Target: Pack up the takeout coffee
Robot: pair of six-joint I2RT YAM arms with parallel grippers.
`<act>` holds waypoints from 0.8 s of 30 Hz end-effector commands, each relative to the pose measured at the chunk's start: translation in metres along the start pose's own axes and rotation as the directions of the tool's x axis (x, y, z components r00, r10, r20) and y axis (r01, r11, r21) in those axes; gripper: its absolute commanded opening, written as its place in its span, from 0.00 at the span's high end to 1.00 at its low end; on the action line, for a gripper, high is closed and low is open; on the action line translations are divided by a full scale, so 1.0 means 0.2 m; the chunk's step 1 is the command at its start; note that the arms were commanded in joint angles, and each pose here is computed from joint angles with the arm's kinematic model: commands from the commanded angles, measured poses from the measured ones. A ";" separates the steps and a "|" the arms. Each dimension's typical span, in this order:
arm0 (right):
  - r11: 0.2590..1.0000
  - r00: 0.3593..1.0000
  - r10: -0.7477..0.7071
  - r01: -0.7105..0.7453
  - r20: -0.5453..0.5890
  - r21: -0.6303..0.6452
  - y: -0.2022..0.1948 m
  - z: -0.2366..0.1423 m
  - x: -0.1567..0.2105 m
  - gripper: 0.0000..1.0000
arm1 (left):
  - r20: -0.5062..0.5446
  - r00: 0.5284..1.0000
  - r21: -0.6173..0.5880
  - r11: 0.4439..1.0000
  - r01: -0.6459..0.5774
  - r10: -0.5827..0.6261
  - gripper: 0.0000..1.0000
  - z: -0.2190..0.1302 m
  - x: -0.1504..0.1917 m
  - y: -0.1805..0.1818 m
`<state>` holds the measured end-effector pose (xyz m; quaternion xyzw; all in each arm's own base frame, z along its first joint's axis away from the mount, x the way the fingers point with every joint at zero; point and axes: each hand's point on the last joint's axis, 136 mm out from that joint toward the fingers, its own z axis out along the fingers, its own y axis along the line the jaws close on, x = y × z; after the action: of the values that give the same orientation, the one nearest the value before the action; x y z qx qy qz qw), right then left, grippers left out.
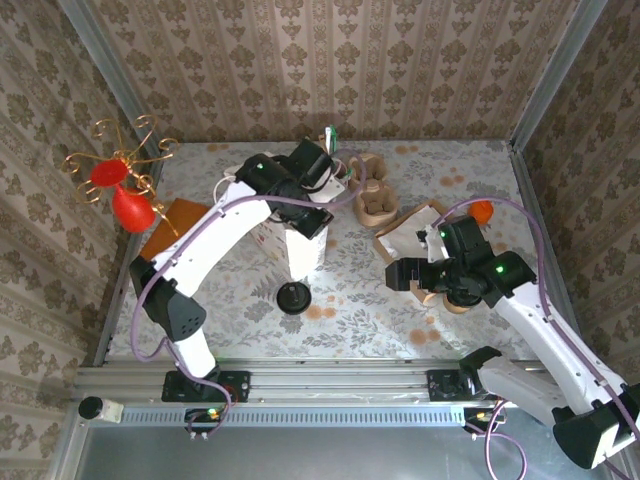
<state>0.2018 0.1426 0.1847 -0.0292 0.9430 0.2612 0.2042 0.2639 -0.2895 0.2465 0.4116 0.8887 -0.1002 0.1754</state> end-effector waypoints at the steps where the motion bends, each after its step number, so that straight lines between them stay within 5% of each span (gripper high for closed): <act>1: 0.999 1.000 0.028 -0.028 -0.014 0.027 -0.03 -0.01 0.04 0.00 | 0.024 0.998 -0.019 0.999 0.050 -0.050 1.00 -0.04 0.01 -0.03; 24: 0.998 0.998 0.060 -0.060 -0.003 -0.005 -0.02 0.01 0.03 0.01 | 0.018 0.998 0.079 0.995 0.059 -0.060 1.00 -0.05 0.14 -0.27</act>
<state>0.1984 0.1413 0.1796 -0.0071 0.9448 0.2643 0.1937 0.2165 -0.2999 0.2392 0.3954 0.8947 -0.1245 0.1662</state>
